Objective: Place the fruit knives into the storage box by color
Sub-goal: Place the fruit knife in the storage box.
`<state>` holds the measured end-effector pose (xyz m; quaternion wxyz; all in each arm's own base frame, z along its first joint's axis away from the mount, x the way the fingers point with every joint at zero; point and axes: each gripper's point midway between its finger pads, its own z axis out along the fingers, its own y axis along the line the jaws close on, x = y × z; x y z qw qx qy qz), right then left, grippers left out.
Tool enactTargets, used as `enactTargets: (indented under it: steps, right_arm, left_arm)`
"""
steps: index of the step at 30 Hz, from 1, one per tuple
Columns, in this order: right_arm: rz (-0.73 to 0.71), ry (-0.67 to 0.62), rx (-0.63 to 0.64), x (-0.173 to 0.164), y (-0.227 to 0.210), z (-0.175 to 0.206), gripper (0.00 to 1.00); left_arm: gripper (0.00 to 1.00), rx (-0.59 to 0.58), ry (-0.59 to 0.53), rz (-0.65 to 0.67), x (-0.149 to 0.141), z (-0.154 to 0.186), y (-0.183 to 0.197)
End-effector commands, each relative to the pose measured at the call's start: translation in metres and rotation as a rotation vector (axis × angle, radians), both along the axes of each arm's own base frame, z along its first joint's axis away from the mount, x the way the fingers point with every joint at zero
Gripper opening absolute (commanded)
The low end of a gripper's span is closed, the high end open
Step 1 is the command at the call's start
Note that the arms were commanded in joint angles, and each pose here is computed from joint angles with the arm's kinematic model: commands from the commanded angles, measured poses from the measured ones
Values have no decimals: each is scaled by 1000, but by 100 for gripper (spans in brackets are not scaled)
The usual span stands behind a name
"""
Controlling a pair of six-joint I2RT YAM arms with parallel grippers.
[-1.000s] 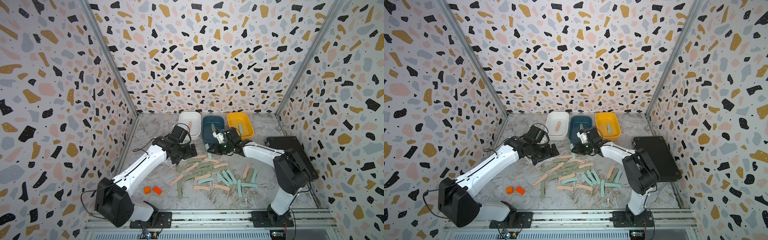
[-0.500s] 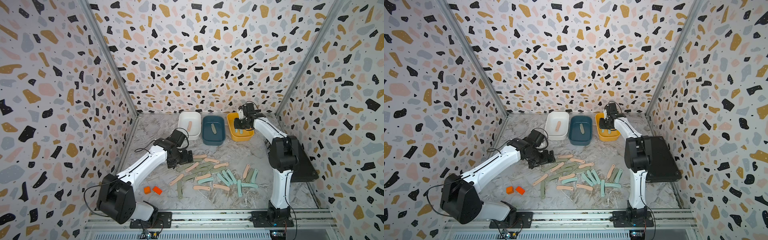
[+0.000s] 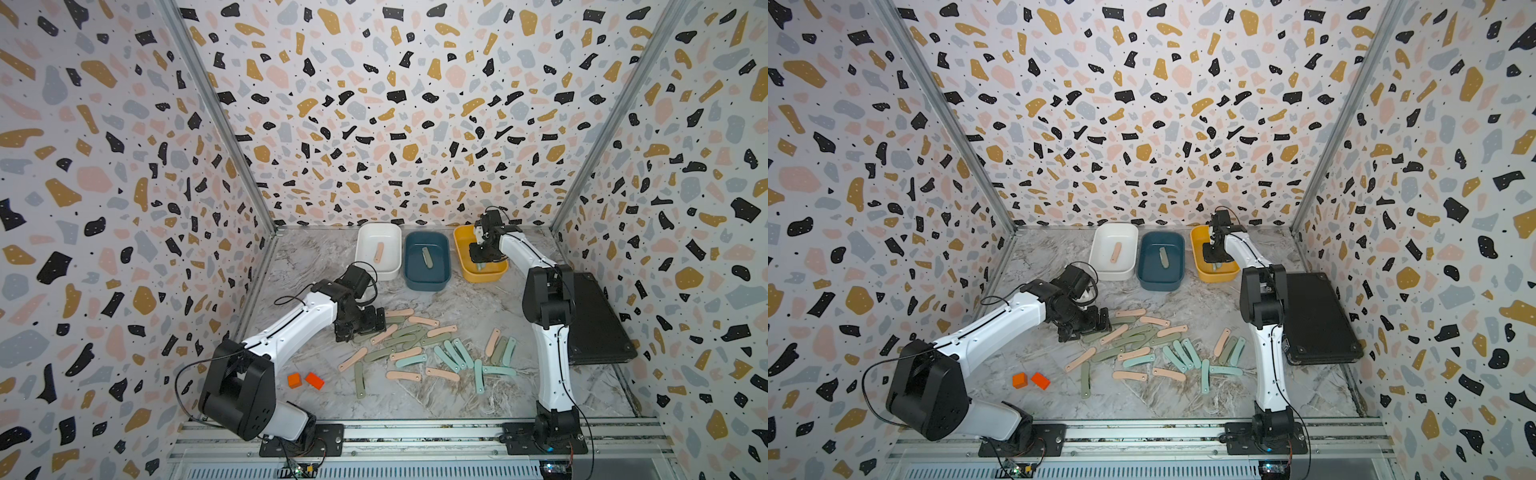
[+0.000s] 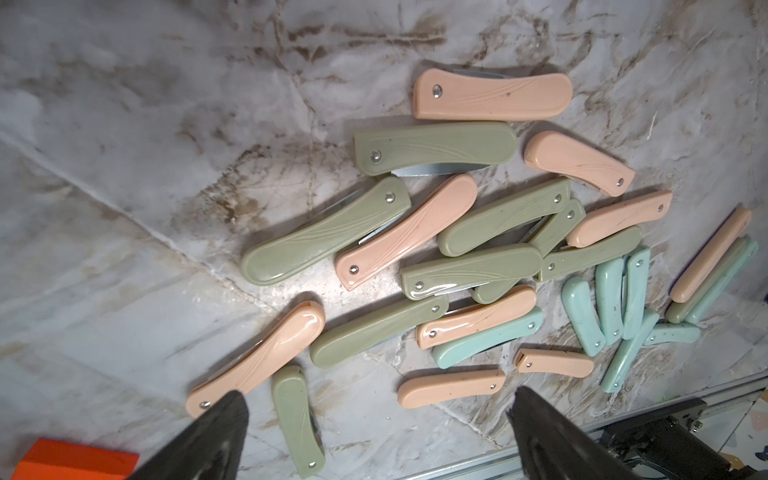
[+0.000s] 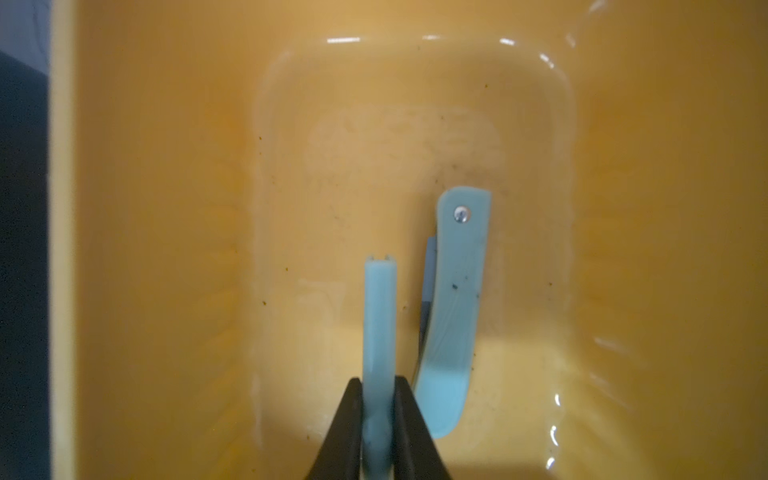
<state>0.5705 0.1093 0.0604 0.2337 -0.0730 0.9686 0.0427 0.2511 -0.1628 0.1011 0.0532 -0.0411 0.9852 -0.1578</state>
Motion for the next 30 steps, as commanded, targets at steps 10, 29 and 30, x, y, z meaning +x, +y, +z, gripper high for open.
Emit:
enactTargets:
  steps: [10, 29, 30]
  right_arm:
    - [2, -45, 37, -22, 1, 68, 59]
    - [-24, -32, 127, -198, 16, 99, 100]
    - [-25, -15, 128, -207, 15, 95, 100]
  left_arm:
    - [99, 35, 38, -15, -6, -18, 7]
    - [93, 151, 114, -3, -48, -45, 27]
    - [92, 159, 118, -3, -49, -46, 28]
